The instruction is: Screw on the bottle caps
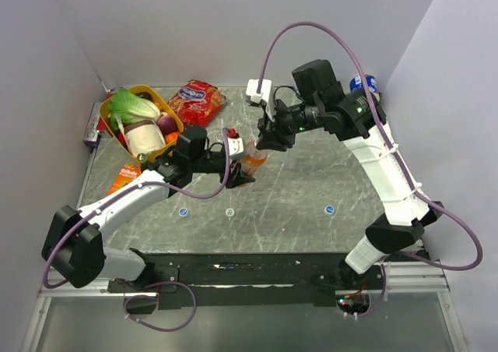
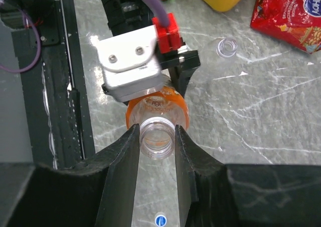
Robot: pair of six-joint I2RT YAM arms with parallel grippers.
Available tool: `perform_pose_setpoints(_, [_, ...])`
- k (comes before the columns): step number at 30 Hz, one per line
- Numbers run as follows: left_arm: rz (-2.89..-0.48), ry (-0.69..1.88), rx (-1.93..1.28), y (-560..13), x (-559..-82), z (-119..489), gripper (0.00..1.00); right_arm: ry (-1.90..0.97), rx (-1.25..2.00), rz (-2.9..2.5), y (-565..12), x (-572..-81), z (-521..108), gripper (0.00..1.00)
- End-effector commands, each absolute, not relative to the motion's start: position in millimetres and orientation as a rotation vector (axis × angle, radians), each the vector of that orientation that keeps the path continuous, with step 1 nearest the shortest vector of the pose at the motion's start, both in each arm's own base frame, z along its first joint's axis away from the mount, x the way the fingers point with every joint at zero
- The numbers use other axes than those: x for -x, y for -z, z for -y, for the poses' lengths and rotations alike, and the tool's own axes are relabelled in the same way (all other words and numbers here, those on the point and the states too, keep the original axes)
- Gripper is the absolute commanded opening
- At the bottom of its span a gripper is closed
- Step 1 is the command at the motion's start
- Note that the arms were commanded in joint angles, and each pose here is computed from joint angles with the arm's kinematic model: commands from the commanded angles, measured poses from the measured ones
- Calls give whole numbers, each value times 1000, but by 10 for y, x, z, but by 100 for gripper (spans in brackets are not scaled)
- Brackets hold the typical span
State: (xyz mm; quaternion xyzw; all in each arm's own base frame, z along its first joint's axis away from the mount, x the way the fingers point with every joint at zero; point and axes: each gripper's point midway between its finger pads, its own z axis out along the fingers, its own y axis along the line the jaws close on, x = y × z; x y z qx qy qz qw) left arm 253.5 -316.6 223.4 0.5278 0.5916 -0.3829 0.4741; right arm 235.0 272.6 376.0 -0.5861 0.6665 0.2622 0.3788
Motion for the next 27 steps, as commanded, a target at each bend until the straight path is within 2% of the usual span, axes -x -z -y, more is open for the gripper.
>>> perform_pose_setpoints(1, [-1352,943,-1301,-2436,-2549,3197,49,-746,1459,-1641,-3897,-2246,-2739,0])
perform_pose_setpoints(2, [-1379,945,-1302,-2429,-2549,3187,47,-741,1452,-1618,-3939,-2225,-2719,0])
perform_pose_setpoints(3, [-1382,923,-1295,-2475,-2587,3167,45,-735,1447,-1608,-3942,-2224,-2712,4])
perform_pose_setpoints(4, [-1425,899,-1280,-2459,-2624,3125,45,-716,1423,-1610,-3911,-2283,-2712,32])
perform_pose_setpoints(5, [-1453,882,-1275,-2512,-2614,3066,45,-695,1389,-1585,-4004,-2262,-2640,44])
perform_pose_setpoints(7, [-1464,775,-1293,-2575,-2670,2946,44,-698,1321,-1534,-4133,-2222,-2551,63])
perform_pose_setpoints(8, [-1436,715,-1284,-2770,-2697,2888,44,-694,1274,-1527,-4177,-2273,-2434,67])
perform_pose_setpoints(11, [-1466,567,-1257,-2898,-2767,2627,37,-674,1200,-1462,-4205,-2266,-2287,83])
perform_pose_setpoints(12, [-1478,533,-1208,-2943,-2835,2500,32,-651,1201,-1451,-4161,-2272,-2264,89])
perform_pose_setpoints(14, [-1511,495,-1086,-3041,-2845,2286,26,-637,1251,-1420,-4024,-2247,-2262,94])
perform_pose_setpoints(15, [-1512,473,-1044,-3102,-2842,2207,11,-642,1277,-1421,-3982,-2226,-2296,95])
perform_pose_setpoints(17, [-1486,472,-947,-3324,-2714,2081,1,-683,1356,-1497,-3747,-2209,-2341,94])
perform_pose_setpoints(21, [-1467,474,-748,-3628,-2684,1786,1,-713,1646,-1628,-3155,-2143,-2437,83])
perform_pose_setpoints(22, [-1449,469,-663,-3798,-2723,1676,1,-704,1748,-1628,-2926,-2188,-2521,87])
perform_pose_setpoints(24, [-1492,490,-538,-3934,-2820,1419,1,-650,1874,-1583,-2681,-2270,-2571,89])
perform_pose_setpoints(27, [-1428,496,-424,-4268,-2818,1213,1,-569,2082,-1434,-2252,-2330,-2768,80])
